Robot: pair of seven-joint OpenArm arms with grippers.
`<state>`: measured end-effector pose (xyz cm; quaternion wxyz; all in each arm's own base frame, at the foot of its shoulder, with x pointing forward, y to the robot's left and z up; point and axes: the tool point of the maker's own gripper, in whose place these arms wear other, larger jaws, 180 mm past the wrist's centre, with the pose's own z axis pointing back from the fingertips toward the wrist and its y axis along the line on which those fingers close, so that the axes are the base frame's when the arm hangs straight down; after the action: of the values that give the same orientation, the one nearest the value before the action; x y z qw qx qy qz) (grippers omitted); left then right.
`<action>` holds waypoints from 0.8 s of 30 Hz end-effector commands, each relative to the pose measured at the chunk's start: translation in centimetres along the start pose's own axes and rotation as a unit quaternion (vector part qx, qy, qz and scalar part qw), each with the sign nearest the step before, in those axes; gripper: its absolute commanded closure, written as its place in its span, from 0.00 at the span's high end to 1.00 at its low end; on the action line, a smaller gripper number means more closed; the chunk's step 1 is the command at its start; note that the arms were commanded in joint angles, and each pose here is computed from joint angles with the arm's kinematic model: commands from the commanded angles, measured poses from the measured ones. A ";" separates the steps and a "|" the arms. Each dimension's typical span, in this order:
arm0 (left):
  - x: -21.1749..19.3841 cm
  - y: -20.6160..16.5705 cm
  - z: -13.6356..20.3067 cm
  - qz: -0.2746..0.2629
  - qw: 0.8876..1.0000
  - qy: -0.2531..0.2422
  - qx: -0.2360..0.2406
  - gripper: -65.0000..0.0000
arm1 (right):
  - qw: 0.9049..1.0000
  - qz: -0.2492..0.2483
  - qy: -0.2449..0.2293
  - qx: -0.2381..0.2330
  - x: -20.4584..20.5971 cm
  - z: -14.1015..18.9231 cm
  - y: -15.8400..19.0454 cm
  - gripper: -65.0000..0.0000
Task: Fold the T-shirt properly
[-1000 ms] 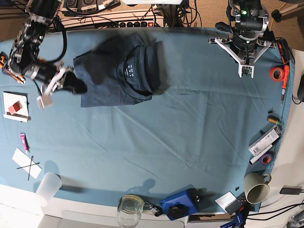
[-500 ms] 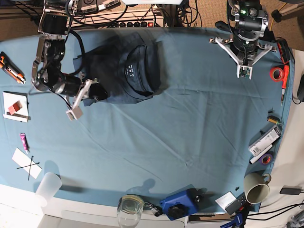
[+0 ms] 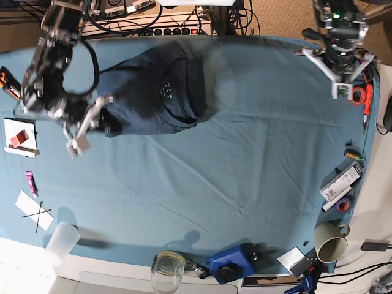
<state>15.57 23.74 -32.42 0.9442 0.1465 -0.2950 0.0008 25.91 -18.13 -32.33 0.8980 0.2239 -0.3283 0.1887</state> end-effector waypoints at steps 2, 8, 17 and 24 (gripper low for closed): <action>-0.2 1.3 0.5 0.004 1.000 -0.001 0.008 0.00 | 1.000 0.024 -0.007 0.004 -0.2 1.2 1.5 0.00; -3.1 0.7 1.4 0.028 0.998 0.042 -0.048 0.00 | 0.998 0.041 0.052 0.018 -5.3 3.2 6.0 0.00; -9.1 0.1 3.2 0.023 0.989 0.128 -0.068 0.00 | 0.986 -0.021 0.157 0.050 -13.9 5.3 9.4 0.00; -12.6 -0.5 4.9 0.035 0.981 0.166 -0.091 0.00 | 0.964 -0.040 0.260 0.030 -20.1 8.1 10.4 0.00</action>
<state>2.68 22.79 -36.02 0.9890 0.0432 -0.1376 0.0335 2.13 -17.71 -37.87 0.9542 0.2047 -0.0591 0.2098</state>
